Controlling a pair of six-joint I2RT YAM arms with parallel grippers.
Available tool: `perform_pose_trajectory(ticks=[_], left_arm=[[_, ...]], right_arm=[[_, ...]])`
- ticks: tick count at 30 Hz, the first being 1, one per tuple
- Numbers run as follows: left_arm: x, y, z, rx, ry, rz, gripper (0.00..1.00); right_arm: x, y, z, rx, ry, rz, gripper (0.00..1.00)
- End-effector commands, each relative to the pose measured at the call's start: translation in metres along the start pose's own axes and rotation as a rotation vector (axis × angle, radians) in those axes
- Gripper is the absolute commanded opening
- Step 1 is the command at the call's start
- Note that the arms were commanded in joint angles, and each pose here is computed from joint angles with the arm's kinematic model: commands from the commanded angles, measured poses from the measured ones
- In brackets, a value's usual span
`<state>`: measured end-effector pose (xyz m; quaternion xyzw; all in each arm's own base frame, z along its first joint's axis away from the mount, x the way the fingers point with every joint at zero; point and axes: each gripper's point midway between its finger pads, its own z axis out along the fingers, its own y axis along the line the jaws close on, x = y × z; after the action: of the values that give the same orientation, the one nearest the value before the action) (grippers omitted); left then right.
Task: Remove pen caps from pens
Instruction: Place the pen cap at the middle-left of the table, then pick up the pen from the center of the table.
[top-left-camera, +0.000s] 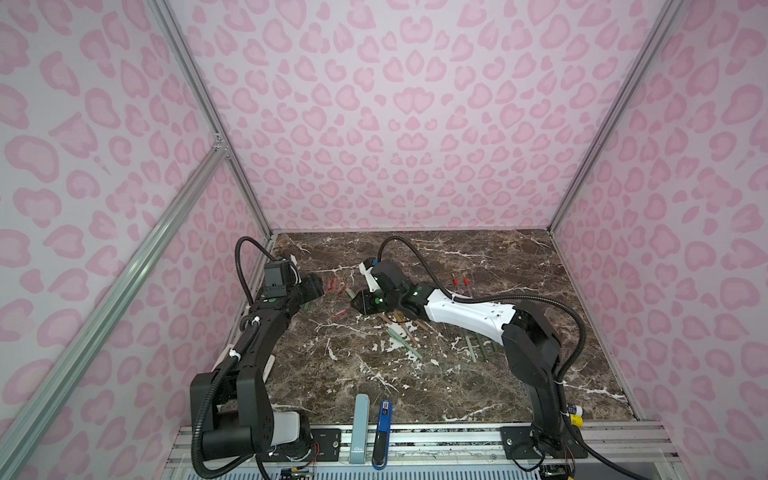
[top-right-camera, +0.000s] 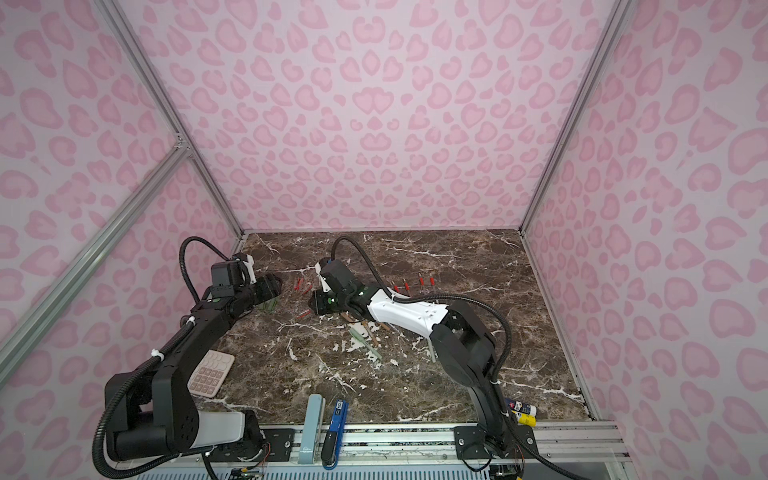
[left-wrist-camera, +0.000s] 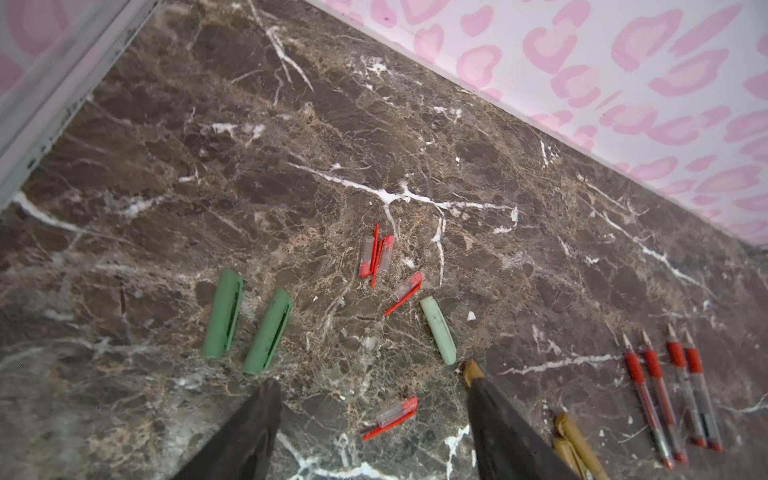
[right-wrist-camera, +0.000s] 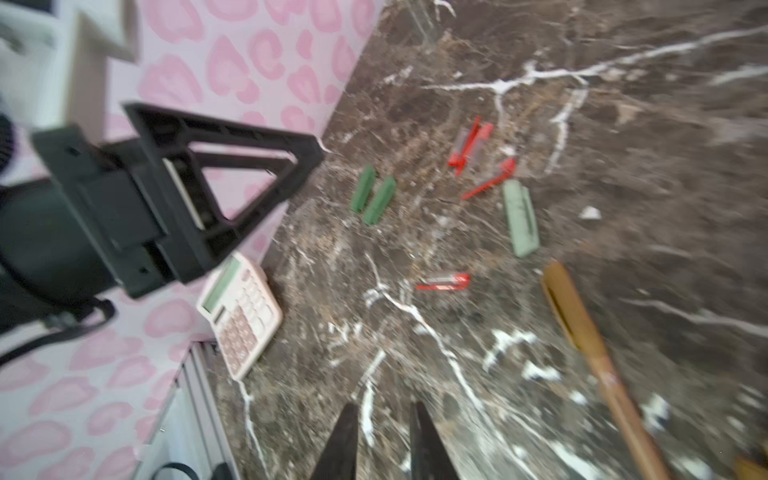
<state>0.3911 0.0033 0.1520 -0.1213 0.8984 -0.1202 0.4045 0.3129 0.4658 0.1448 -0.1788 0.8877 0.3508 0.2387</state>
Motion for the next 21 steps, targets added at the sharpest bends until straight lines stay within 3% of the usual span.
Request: perform_pose_trajectory(ticks=[1, 7, 21], left_arm=[[-0.001, -0.005, -0.004, 0.008, 0.006, 0.165, 0.75], [0.005, -0.011, -0.002, -0.002, 0.046, 0.302, 0.79], [0.021, -0.029, 0.005, 0.082, 0.093, 0.255, 0.82]], right_arm=[[0.038, -0.042, -0.010, 0.159, 0.095, -0.083, 0.34], [0.081, -0.090, -0.028, 0.325, 0.214, -0.165, 0.37], [0.120, -0.128, -0.033, 0.432, 0.363, -0.220, 0.32]])
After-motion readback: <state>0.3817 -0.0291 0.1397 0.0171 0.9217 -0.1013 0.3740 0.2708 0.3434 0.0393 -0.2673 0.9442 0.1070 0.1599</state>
